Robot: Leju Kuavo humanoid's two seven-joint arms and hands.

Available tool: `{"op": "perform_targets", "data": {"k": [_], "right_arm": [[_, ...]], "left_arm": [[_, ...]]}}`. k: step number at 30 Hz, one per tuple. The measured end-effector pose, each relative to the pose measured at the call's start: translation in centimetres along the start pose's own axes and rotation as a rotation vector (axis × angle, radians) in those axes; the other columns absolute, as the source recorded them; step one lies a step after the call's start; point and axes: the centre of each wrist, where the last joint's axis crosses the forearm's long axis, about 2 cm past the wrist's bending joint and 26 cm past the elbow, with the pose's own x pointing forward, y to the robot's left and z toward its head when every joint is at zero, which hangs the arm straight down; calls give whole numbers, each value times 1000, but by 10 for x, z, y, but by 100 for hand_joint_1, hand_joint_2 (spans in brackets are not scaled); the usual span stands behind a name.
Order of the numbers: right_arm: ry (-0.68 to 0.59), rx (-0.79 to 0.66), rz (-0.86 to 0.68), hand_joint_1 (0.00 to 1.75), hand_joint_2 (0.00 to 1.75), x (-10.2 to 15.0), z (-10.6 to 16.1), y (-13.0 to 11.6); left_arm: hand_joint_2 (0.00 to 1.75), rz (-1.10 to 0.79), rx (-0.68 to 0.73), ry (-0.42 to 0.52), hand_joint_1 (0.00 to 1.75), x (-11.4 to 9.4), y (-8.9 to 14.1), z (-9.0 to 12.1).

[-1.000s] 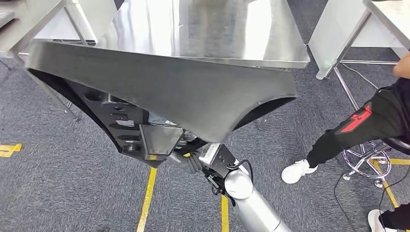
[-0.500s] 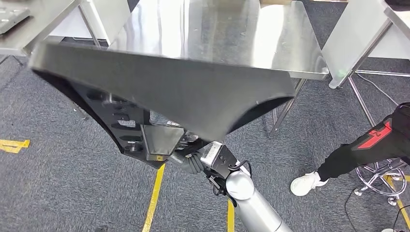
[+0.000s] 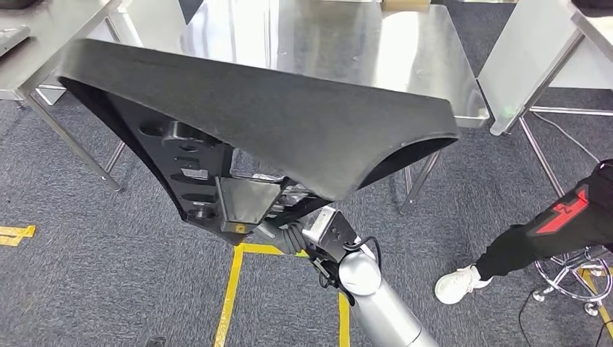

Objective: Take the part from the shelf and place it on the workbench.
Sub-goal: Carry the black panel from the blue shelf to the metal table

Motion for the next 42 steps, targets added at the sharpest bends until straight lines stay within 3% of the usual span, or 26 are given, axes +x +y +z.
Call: {"op": "perform_targets", "data": {"k": [42], "right_arm": [[7,3,7,175,175,0,-4,-5]], "left_arm": [[175,8,3,0,0,-5,-2,2]]}}
